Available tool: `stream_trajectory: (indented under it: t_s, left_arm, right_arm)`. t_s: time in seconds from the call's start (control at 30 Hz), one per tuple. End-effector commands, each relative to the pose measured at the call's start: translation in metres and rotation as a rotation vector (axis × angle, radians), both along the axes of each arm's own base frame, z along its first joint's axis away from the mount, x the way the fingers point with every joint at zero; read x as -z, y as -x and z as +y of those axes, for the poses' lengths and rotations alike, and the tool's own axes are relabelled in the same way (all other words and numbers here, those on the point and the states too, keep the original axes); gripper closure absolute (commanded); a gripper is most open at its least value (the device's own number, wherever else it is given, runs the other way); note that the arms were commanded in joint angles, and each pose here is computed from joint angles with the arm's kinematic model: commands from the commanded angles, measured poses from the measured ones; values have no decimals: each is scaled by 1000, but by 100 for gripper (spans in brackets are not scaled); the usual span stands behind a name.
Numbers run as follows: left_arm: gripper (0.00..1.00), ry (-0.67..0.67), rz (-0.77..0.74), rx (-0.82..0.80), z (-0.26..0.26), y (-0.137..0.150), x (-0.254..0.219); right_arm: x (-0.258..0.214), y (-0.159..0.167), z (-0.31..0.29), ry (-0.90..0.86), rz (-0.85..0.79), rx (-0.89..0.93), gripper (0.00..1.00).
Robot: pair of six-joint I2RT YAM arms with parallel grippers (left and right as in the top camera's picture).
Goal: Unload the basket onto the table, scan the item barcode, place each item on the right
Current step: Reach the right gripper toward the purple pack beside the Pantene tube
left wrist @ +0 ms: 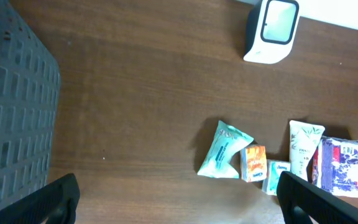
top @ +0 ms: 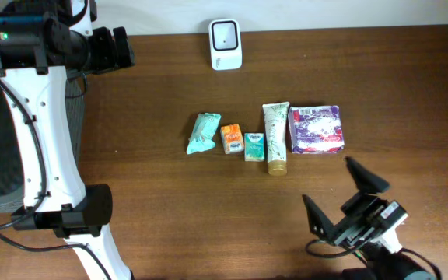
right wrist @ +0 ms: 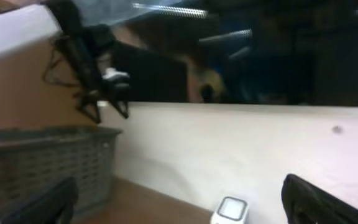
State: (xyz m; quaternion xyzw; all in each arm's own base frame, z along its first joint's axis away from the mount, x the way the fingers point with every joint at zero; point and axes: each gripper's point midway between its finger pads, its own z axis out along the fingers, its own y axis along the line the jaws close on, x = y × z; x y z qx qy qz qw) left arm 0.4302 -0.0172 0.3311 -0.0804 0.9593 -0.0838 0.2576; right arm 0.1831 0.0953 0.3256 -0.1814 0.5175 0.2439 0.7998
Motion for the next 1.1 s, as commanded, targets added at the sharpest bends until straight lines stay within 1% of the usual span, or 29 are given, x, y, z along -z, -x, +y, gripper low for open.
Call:
stream_trajectory:
  t_s: [0.0,0.1,0.2,0.27,0.3,0.33,0.4,0.47,0.57,0.63,0.7,0.73,0.8,0.83,0.87,0.93,0.97,1.03,1.07]
  left_arm:
    - [1,6,-40,10,-2,6,-15]
    - [1,6,-40,10,-2,6,-15]
    - [1,6,-40,10,-2,6,-15]
    - [1,6,-40,10,-2,6,-15]
    - [1,6,-40,10,-2,6,-15]
    - [1,6,-40,10,-2,6,-15]
    - [1,6,-40,10,-2,6,-15]
    - [1,6,-40,10,-2,6,-15]
    - [1,6,-40,10,-2,6,-15]
    - [1,6,-40,10,-2,6,-15]
    - [1,6,-40,10,-2,6,-15]
    - [1,6,-40,10,-2,6,-15]
    - [1,6,-40,10,-2,6,-15]
    - [1,6,-40,10,-2,6,-15]
    - [1,6,-40,10,-2,6,-15]
    - [1,6,-40,10,-2,6,-15]
    - [1,6,-40,10,-2,6,-15]
    - [1,6,-40,10,-2,6,-15]
    - [1,6,-40,10,-2,6,-15]
  right_arm:
    - [-20,-19,-17,76,60,156,1]
    - [-34,-36,-16,122,182,162,1]
    - [-44,-59,-17,147,336,164,1]
    - [-32,-83,-30,176,492,242,1]
    - [-21,-93,-37,232,560,286,1]
    - [-7,-99,-37,315,627,284,1]
    - [15,-106,-38,417,755,269,1]
    - [29,-120,-43,454,880,274,1]
    - [39,-142,-42,489,1031,237,1]
    - [42,-149,-33,486,1079,176,1]
    - [53,-144,-6,438,1146,-10,1]
    - [57,-146,-3,432,1158,-33,1]
    - [65,-153,-5,435,1177,-26,1]
    - [66,-157,-7,412,1192,0,1]
    - [69,-167,-27,316,1258,160,1]
    - [74,-175,-65,205,1325,410,1]
    - [75,-173,-68,193,1337,408,1]
    - [71,-164,-36,211,1328,185,1]
    - [68,-159,-24,198,1332,103,1]
